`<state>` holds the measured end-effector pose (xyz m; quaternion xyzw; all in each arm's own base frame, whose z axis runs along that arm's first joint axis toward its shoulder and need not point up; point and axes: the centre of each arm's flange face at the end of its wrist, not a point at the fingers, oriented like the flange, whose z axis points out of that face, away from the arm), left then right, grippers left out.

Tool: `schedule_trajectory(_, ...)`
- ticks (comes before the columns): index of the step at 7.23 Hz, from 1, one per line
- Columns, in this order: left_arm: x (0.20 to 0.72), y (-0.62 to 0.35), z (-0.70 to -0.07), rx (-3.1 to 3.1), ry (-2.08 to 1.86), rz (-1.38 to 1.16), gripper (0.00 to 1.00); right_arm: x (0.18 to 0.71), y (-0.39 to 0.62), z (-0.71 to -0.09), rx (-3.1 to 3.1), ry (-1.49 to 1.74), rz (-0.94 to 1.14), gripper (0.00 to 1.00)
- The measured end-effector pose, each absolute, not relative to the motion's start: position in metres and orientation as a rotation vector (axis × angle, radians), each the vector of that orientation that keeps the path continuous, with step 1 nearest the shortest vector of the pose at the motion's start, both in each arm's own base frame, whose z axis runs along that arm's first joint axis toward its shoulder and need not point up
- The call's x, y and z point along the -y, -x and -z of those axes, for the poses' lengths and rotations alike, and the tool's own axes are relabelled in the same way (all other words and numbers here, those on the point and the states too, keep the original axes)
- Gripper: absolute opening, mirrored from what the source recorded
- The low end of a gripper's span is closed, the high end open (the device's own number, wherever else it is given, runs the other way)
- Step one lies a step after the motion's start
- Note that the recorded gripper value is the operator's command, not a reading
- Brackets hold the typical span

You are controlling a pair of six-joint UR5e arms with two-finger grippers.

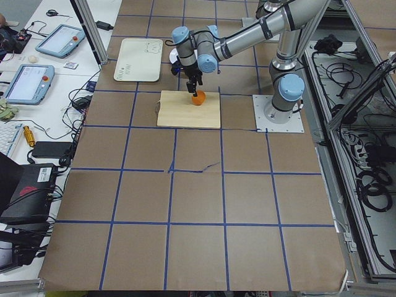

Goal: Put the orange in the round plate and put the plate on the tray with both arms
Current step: 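Lower the left gripper onto the orange on the cutting board and grasp it, then carry the orange with the left gripper over the white bowl and release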

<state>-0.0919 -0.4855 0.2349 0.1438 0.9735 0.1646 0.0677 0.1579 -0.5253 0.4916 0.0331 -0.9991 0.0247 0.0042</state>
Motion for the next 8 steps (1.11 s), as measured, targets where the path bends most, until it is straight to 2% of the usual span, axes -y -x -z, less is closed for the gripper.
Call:
schedule_trajectory(1,0.487,0.092,-0.222,-2.93,-0.442,-0.518,0.56,0.525,-0.158,-0.492,3.13,-0.103,-0.077,1.0)
schedule_trajectory(2,0.489,0.092,-0.214,-2.93,-0.445,-0.527,0.25,0.525,-0.158,-0.492,3.13,-0.103,-0.077,1.0)
schedule_trajectory(3,0.491,0.092,-0.212,-2.932,-0.438,-0.524,0.1,0.525,-0.158,-0.492,3.131,-0.103,-0.077,1.0)
schedule_trajectory(4,0.495,0.092,-0.214,-2.937,-0.422,-0.495,0.02,0.525,-0.158,-0.492,3.131,-0.103,-0.075,1.0)
schedule_trajectory(6,0.521,0.098,-0.241,-2.99,-0.355,-0.391,0.01,0.525,-0.158,-0.492,3.131,-0.103,-0.074,1.0)
schedule_trajectory(8,0.554,0.119,-0.282,-3.131,-0.076,-0.337,0.0,0.525,-0.158,-0.491,3.131,-0.103,-0.074,1.0)
